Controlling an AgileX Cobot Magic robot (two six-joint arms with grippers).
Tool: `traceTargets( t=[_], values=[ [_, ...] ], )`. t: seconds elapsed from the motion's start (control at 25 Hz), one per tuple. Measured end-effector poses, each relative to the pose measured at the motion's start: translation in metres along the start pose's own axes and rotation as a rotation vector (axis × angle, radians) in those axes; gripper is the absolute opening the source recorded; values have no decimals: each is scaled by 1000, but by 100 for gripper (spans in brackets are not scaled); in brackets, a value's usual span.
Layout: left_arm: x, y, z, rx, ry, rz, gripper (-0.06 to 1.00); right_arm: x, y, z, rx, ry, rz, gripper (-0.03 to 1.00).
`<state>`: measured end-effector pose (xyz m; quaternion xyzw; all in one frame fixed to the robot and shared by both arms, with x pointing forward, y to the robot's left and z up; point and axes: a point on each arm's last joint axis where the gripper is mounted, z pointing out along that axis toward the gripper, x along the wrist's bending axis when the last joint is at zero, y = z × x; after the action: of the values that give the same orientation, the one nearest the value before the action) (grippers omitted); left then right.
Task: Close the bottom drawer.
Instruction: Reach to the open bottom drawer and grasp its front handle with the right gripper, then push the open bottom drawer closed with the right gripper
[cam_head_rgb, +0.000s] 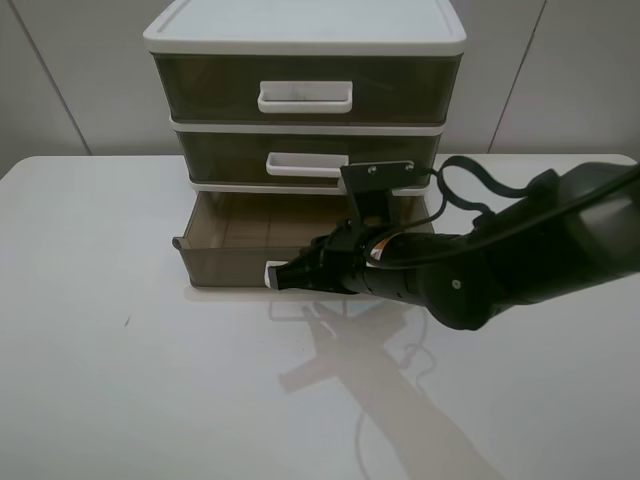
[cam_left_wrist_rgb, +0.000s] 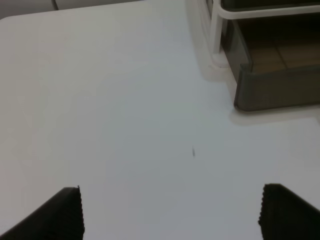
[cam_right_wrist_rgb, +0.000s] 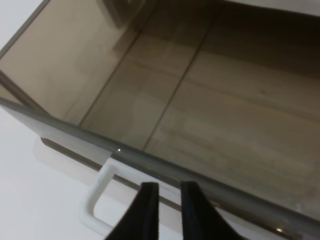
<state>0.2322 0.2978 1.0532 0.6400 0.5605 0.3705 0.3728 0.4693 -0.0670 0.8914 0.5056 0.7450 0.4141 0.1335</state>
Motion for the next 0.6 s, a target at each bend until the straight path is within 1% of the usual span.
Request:
traceTargets(
  t=[0.4, 0.6],
  values=[
    [0, 0, 0, 0, 0, 0, 72, -5, -10, 13, -15, -24, 17, 2],
    [0, 0, 0, 0, 0, 0, 72, -8, -8, 15, -68, -43, 53, 2]
  ],
)
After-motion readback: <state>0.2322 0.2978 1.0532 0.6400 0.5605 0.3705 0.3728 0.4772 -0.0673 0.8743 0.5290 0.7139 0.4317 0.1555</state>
